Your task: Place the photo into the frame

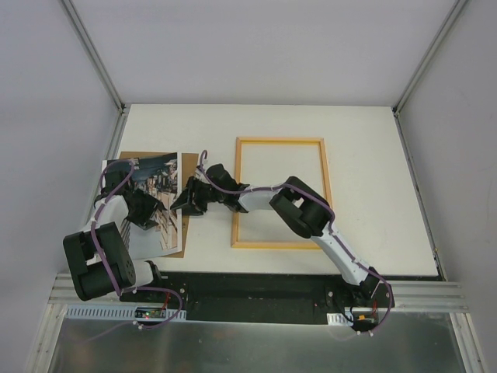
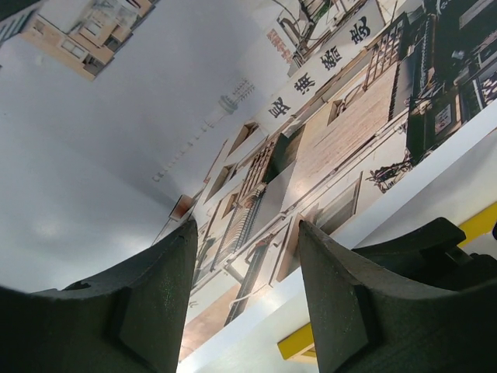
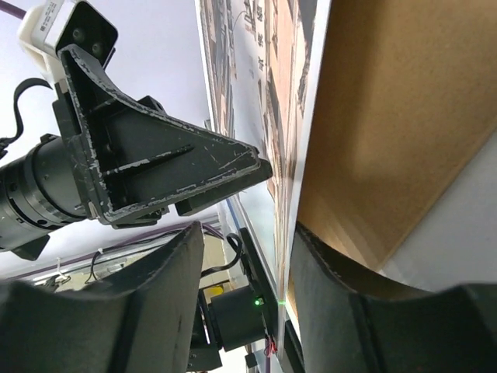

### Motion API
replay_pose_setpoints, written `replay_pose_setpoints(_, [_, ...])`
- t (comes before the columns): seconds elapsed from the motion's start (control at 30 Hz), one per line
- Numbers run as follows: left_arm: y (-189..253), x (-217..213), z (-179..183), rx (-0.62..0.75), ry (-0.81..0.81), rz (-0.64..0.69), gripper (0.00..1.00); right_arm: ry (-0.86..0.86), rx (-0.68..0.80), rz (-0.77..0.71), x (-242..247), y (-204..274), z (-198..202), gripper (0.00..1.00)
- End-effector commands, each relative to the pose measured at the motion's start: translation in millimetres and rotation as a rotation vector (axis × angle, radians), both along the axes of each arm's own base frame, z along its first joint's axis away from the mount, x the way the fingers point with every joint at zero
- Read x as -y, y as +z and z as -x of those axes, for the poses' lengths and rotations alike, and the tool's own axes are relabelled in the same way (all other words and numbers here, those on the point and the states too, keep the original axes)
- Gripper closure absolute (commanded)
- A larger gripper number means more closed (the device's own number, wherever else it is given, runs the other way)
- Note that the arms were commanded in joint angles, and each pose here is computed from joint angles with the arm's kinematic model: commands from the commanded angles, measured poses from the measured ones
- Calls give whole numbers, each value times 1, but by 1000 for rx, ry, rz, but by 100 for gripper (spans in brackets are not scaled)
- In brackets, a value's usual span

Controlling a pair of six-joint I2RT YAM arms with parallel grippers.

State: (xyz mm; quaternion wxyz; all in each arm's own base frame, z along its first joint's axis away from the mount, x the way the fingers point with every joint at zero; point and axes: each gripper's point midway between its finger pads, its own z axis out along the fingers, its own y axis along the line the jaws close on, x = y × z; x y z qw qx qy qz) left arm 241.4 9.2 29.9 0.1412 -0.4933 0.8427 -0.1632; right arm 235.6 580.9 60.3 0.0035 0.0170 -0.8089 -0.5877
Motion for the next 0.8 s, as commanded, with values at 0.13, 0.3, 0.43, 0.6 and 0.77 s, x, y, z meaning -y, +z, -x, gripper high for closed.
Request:
replay_pose_setpoints(0.13, [8,3,-3,37,-16,23,46,-7,45,-61,-10,15,-8,65])
replay_pose_setpoints(0.3, [23,2,-7,81,-48,9,46,-3,89,-24,-8,13,-12,81])
replay_pose_setpoints(0.43, [42,2,-13,131,-82,-11,43,3,118,17,-6,14,-15,96])
replay_pose_setpoints(0.6, [65,0,-19,180,-123,-55,38,11,182,83,2,17,-16,99])
replay_pose_setpoints(0.77, [83,6,-30,186,-195,-150,33,19,256,147,17,26,-16,99])
